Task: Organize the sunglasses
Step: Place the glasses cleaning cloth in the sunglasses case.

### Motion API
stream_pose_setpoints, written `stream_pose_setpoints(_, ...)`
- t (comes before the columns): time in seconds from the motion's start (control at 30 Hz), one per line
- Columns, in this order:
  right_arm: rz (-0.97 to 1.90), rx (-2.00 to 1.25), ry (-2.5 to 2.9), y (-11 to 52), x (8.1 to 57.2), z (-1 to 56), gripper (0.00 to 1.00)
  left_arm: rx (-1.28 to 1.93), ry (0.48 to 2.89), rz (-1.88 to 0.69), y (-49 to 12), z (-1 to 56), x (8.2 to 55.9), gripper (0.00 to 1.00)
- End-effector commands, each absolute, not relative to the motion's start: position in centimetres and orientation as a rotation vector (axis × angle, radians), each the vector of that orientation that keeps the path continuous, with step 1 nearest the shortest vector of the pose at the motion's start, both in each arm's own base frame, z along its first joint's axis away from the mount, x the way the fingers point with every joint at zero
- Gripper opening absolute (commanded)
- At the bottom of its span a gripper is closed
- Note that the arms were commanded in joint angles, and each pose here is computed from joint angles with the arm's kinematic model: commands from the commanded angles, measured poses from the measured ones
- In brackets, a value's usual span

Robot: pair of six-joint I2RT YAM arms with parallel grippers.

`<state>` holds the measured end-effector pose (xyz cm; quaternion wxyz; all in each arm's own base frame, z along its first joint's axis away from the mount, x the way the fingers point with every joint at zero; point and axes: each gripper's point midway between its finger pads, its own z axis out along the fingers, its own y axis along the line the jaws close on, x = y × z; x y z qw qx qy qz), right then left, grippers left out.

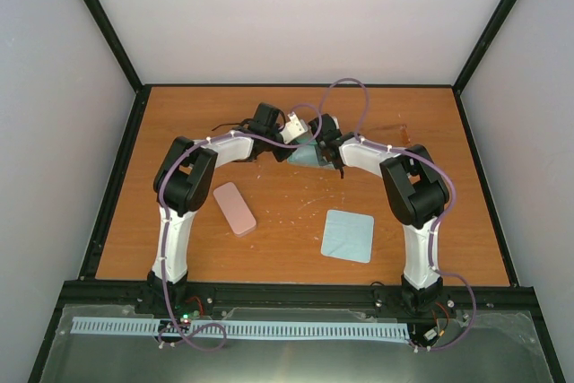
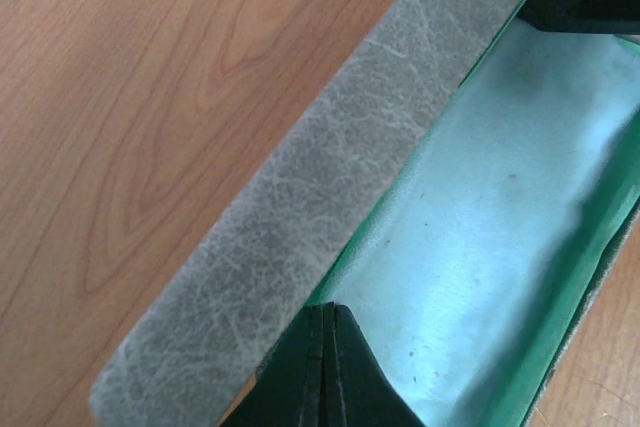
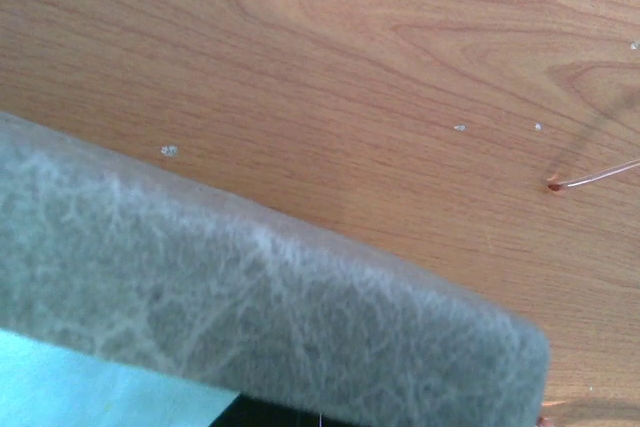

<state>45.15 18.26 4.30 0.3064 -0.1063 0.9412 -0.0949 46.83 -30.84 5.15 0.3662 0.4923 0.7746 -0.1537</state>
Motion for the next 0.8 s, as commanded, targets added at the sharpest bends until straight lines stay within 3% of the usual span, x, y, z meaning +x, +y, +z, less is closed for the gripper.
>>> stream_pose_setpoints(0.0,-0.254,-0.229,2.455,18.0,46.0,4.6,0.03,1.247,1.924,-0.372,-31.5,7.1,48.2,0.01)
stream_pose_setpoints(0.07,-0.259,-0.234,2.467,18.0,45.8,4.3,0.05,1.252,1.932,-0.371,-31.5,6.7,48.0,0.04)
stream_pose_setpoints(0.43,-0.289,-0.211,2.474,17.3,45.4,4.6,0.4,1.251,1.94,-0.348,-31.3,6.7,47.4,0.28)
stream_pose_setpoints(0.77,-0.274,-0.136,2.418,16.5,44.9,7.7,0.51,1.225,1.942,-0.341,-30.8,7.4,46.2,0.37)
